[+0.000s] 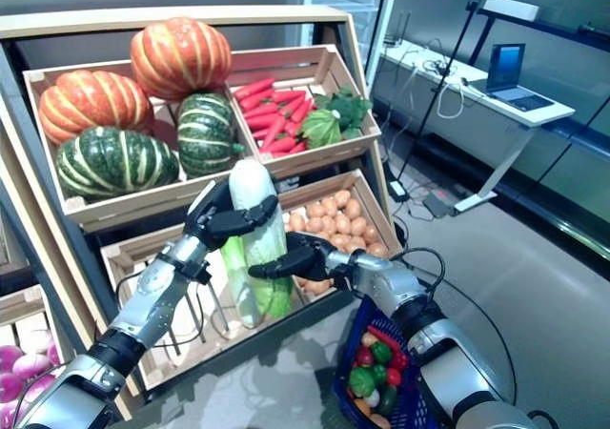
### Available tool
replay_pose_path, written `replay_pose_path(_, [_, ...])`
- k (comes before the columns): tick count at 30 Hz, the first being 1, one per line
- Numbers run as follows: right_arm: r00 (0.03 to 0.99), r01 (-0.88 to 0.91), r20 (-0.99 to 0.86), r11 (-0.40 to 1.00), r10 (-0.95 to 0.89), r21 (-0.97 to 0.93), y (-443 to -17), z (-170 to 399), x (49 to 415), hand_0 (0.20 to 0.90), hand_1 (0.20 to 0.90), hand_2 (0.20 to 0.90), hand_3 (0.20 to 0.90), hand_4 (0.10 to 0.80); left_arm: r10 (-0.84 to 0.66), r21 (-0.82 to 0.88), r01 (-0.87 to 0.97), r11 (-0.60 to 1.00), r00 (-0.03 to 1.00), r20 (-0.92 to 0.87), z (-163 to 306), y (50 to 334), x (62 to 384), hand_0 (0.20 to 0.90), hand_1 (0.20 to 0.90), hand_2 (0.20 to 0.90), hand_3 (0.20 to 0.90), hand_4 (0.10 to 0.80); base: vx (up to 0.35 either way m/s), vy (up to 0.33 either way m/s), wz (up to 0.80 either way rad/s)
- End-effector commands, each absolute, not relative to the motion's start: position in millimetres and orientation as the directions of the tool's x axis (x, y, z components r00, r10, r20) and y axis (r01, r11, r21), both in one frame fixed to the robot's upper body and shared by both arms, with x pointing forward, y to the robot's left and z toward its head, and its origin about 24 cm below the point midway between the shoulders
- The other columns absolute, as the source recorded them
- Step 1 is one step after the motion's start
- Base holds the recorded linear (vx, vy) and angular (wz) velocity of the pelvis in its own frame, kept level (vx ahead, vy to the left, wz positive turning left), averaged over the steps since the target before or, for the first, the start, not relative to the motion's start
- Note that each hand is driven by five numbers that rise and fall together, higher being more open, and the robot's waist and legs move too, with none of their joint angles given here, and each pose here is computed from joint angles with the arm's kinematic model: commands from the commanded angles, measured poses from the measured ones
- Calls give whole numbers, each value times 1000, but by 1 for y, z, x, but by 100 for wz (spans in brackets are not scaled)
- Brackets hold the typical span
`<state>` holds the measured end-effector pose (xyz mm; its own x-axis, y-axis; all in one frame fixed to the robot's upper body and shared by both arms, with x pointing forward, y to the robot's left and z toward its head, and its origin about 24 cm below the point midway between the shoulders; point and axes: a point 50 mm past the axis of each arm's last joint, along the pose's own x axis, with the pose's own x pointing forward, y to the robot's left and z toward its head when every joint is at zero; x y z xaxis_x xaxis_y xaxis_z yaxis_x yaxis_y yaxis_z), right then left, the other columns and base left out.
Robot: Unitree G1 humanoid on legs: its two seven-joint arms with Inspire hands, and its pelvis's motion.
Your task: Put vegetables into the basket
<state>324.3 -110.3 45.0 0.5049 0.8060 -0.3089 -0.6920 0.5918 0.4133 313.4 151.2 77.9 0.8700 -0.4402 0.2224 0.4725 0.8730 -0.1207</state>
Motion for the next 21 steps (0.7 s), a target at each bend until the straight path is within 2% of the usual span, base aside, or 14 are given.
replay_pose_path(1, [516,-777,-14,475,856,415,-75,116,360,300,300,300,300,400,-592,-159,714,681,665,455,116,83,310,300,300,300,300,400,0,0,0])
replay_pose_path(14, [592,-716,-107,582,799,386,-98,100,363,300,300,300,300,400,-589,-137,704,696,671,451,119,88,311,300,300,300,300,400,0,0,0])
replay_pose_path(15, [605,-702,-120,598,787,386,-103,97,363,300,300,300,300,400,-600,-131,709,693,668,441,119,89,311,364,364,364,364,442,0,0,0])
replay_pose_path(16, [623,-683,-147,626,769,376,-109,92,363,300,300,300,300,400,-614,-124,713,691,668,419,117,90,312,900,900,900,900,800,0,0,0])
replay_pose_path(21, [677,-607,-246,715,694,347,-146,71,357,300,300,300,300,400,-586,-88,663,744,710,392,117,107,315,900,900,900,900,800,0,0,0])
